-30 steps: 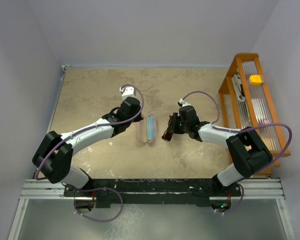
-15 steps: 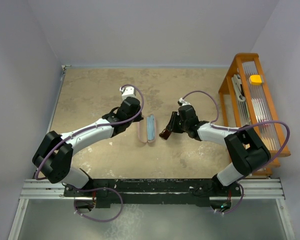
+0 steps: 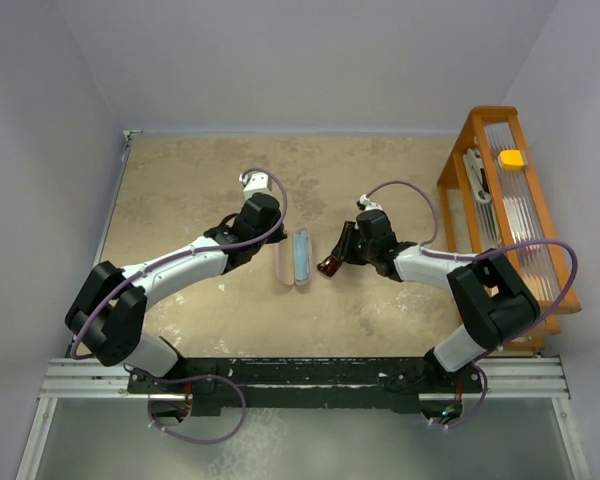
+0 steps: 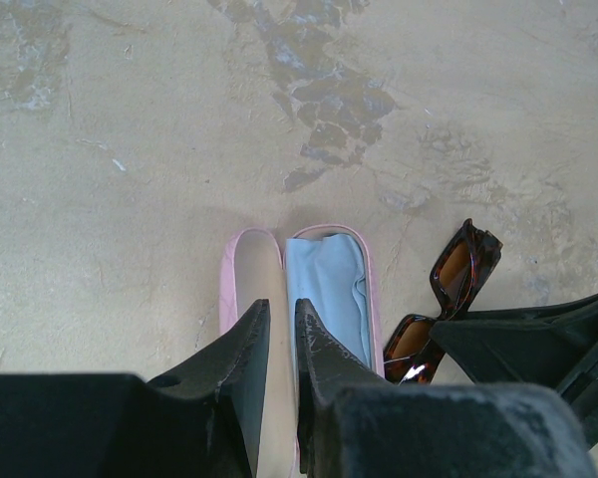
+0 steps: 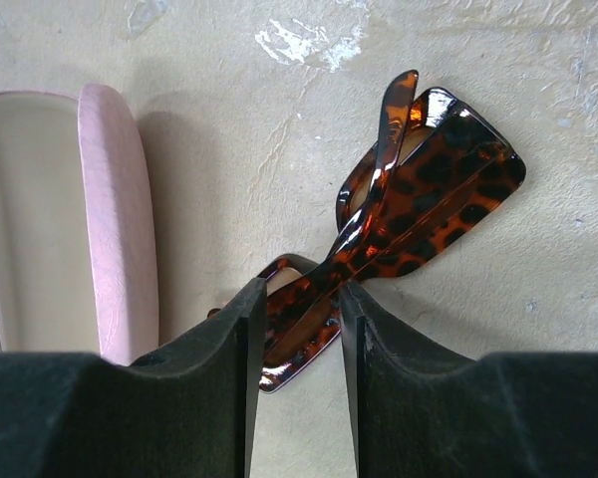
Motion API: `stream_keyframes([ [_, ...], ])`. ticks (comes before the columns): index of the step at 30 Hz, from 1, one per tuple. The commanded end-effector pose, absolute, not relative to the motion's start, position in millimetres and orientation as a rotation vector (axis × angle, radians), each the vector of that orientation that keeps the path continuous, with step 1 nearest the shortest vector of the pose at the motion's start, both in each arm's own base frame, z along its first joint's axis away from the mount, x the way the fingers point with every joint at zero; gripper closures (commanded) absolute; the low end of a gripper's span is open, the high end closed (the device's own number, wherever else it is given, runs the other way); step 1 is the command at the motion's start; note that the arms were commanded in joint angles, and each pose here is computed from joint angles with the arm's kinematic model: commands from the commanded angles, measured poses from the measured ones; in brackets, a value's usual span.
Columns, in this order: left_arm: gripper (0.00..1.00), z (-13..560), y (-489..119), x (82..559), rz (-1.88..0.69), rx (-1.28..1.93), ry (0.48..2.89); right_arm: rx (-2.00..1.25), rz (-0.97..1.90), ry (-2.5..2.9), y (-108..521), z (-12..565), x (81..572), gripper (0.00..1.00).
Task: Organize the sunglasses
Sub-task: Pick up the sunglasses from the center of the board.
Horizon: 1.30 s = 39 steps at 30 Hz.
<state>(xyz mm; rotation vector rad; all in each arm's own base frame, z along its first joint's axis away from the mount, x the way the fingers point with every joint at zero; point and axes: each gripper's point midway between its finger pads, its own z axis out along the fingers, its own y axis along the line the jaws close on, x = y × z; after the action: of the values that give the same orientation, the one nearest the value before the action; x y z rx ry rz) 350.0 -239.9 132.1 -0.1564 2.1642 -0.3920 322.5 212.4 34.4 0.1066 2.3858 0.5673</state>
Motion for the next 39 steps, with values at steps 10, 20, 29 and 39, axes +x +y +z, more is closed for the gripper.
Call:
stream_keyframes([
  [10,0.87,138,-244,355,-0.430,-0.171,2.135,0.185,0.562,2.304,215,49,344,0.60],
  [20,0.87,137,-244,355,-0.428,-0.168,2.139,0.184,0.567,2.302,218,48,349,0.69],
  [29,0.87,137,-243,355,-0.427,-0.169,2.138,0.174,0.579,2.297,219,52,347,0.95],
  [39,0.88,133,-239,354,-0.401,-0.174,2.144,0.156,0.600,2.283,220,59,344,1.00],
])
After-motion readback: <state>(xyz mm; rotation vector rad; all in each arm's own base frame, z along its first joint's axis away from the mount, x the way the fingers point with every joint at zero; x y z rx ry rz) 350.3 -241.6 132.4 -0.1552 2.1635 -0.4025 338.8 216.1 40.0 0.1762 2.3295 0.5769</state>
